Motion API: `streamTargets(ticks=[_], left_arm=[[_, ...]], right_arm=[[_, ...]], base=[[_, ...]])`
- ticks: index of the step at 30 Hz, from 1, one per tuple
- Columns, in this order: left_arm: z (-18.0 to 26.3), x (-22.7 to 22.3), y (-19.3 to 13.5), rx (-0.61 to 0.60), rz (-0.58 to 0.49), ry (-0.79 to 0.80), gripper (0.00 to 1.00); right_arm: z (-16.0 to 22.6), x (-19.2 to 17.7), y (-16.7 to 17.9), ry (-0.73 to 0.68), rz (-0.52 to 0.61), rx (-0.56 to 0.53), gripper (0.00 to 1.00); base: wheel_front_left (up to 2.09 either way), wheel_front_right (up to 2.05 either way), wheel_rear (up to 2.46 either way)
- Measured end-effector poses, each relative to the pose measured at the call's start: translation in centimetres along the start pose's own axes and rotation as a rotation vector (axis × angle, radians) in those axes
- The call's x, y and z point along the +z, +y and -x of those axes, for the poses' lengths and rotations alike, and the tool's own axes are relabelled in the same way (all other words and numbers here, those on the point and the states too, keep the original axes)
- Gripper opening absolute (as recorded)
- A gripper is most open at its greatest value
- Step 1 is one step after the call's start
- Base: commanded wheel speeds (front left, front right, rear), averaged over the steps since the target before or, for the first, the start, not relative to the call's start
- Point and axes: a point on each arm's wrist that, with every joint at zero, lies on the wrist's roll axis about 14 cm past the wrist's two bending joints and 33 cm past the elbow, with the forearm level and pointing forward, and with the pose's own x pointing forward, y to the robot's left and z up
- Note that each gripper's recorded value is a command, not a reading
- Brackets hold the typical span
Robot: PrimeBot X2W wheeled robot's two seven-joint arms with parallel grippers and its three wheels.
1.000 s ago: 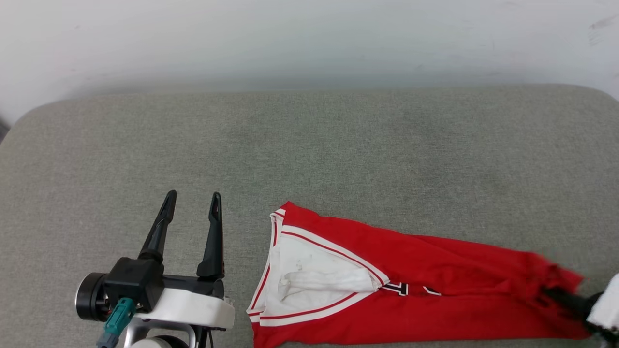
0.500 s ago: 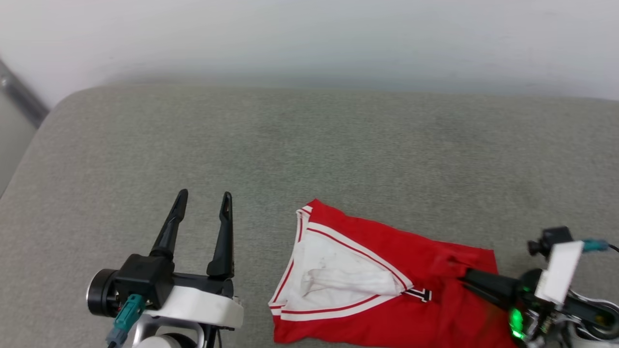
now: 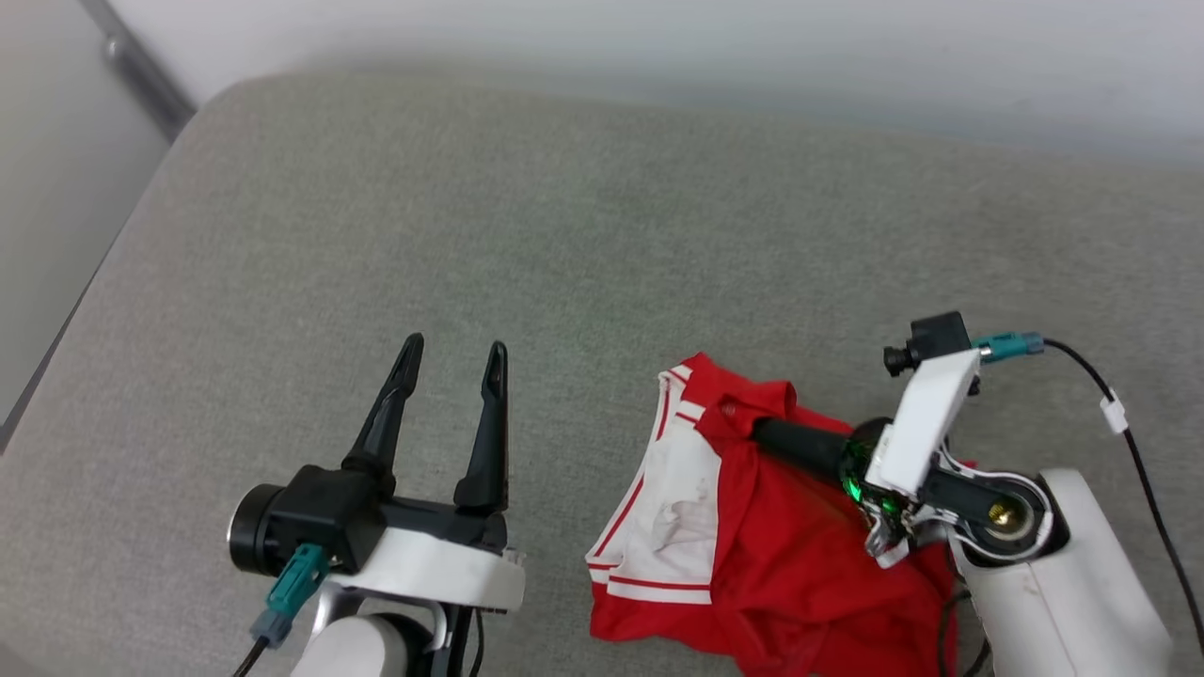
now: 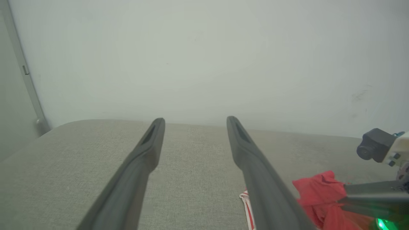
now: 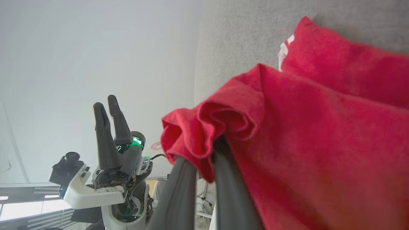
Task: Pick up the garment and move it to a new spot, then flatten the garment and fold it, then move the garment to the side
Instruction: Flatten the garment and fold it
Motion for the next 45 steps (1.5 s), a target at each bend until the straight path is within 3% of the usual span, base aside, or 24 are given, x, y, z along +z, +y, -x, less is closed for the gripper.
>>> streamTargets(ticks=[2,3,4,5,6,9,13,22,26,31,38,45], left_arm=[[-0.3,-0.7,0.2,0.008,0.005,0.015,1.00],[-0.4,-1.2,0.3,0.014,0.007,0.023,1.00],[-0.5,-1.6,0.4,0.017,0.008,0.033,1.00],[-0.6,-2.0,0.6,0.022,0.007,0.043,1.00],[-0.6,-2.4,0.7,0.026,0.007,0.053,1.00],[-0.7,-3.3,0.9,0.030,0.009,0.073,1.00],[-1.1,-3.4,0.5,0.016,0.012,0.071,1.00],[-1.2,-2.6,-0.2,-0.015,0.012,0.048,1.00],[-1.0,-2.6,-0.7,-0.020,0.019,0.052,1.00],[-0.9,-2.5,-0.9,-0.025,0.025,0.051,1.00],[-0.3,-2.0,-0.5,-0.008,0.010,0.046,1.00],[1.7,-1.9,0.3,0.013,-0.017,0.059,1.00]], right_arm=[[-1.1,0.3,-1.2,-0.008,0.034,-0.054,0.00],[-1.5,0.6,-2.0,-0.021,0.052,-0.087,0.09],[-2.0,0.5,-2.8,-0.014,0.072,-0.120,0.42],[-2.3,0.2,-3.8,-0.010,0.083,-0.151,0.93],[-2.6,-0.1,-4.6,-0.004,0.096,-0.181,1.00],[-3.3,-1.2,-5.8,0.034,0.131,-0.224,1.00],[-3.0,-1.5,-5.7,0.043,0.268,-0.266,1.00],[1.7,1.6,-1.9,-0.114,0.739,-0.301,1.00],[6.1,3.6,-1.8,-0.248,0.913,-0.391,1.00],[13.1,6.4,-1.9,-0.502,0.990,-0.524,1.00],[22.8,7.8,-0.5,-0.888,1.000,-0.658,1.00],[26.7,5.3,1.7,-1.063,1.026,-0.678,1.00]], base=[[0.00,0.00,0.00],[0.00,0.00,0.00],[0.00,0.00,0.00],[0.00,0.00,0.00],[0.00,0.00,0.00],[0.00,0.00,0.00],[0.00,0.00,0.00],[0.00,0.00,0.00],[0.00,0.00,0.00],[0.00,0.00,0.00],[0.00,0.00,0.00],[0.00,0.00,0.00]])
